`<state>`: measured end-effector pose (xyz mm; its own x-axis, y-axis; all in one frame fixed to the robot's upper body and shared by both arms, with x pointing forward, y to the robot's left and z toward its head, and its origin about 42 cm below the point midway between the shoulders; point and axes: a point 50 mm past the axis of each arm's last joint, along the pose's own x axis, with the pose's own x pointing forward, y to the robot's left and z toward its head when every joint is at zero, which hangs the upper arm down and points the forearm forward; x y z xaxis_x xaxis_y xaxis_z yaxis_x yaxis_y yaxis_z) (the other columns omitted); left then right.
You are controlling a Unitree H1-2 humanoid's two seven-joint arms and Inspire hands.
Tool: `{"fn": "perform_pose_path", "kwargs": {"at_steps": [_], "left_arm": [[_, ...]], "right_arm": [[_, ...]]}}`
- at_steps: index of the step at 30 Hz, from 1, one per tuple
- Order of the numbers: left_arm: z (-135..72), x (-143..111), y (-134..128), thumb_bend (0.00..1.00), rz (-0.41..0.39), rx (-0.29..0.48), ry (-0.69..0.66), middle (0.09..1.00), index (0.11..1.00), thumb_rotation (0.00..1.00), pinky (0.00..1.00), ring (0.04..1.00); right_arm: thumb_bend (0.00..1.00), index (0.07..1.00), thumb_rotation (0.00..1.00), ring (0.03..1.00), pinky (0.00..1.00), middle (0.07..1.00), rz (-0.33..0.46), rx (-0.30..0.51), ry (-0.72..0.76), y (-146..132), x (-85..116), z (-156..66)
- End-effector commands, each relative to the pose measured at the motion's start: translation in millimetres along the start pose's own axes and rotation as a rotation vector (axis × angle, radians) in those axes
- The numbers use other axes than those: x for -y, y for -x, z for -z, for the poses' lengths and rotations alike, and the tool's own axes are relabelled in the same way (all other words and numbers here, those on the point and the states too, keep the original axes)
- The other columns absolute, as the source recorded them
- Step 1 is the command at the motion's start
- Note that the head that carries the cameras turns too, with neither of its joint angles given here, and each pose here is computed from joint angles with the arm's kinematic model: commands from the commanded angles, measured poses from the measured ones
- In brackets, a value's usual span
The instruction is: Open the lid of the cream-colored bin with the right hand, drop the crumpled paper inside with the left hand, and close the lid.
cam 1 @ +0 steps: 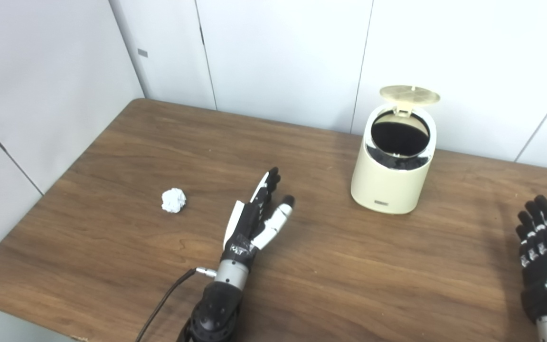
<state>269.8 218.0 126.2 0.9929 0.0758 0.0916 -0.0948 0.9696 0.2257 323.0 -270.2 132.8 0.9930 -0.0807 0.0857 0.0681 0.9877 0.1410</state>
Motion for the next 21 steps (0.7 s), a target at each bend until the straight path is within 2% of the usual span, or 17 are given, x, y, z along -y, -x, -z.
{"fn": "perform_pose_path", "kwargs": {"at_steps": [1, 4, 8, 12, 16, 21], "left_arm": [[-26.5, -12.2, -8.4, 0.74, -0.009, 0.081, -0.095, 0.938, 0.967, 0.18, 0.92, 0.929], [-41.9, -23.3, -11.5, 0.84, 0.019, 0.077, -0.189, 0.945, 0.966, 0.19, 0.93, 0.93], [-59.7, -41.7, -19.2, 0.94, 0.071, 0.058, -0.345, 0.958, 0.969, 0.26, 0.89, 0.937], [-72.8, -57.6, -23.4, 0.96, 0.076, 0.042, -0.454, 0.954, 0.963, 0.26, 0.86, 0.938], [-86.9, -78.3, -23.9, 0.97, 0.087, 0.015, -0.601, 0.965, 0.976, 0.28, 0.88, 0.964], [-98.3, -101.2, -22.7, 0.99, 0.062, 0.014, -0.814, 0.933, 0.941, 0.3, 0.75, 0.918]], "right_arm": [[0.5, 0.934, 1.0, 0.96, 1.0, 0.951, -0.018, 0.076, -0.003, -10.3, -6.2, -19.5], [0.49, 0.934, 1.0, 0.96, 1.0, 0.951, -0.024, 0.075, -0.004, -11.8, -6.3, -19.2], [0.5, 0.943, 1.0, 0.958, 1.0, 0.949, -0.039, 0.078, -0.011, -14.0, -8.3, -20.4], [0.47, 0.947, 1.0, 0.96, 1.0, 0.954, -0.036, 0.082, -0.017, -15.5, -12.0, -22.4], [0.47, 0.947, 1.0, 0.961, 1.0, 0.958, -0.042, 0.078, -0.026, -15.6, -13.6, -22.0], [0.48, 0.941, 1.0, 0.958, 1.0, 0.954, -0.04, 0.07, -0.033, -15.4, -15.7, -18.5]]}}
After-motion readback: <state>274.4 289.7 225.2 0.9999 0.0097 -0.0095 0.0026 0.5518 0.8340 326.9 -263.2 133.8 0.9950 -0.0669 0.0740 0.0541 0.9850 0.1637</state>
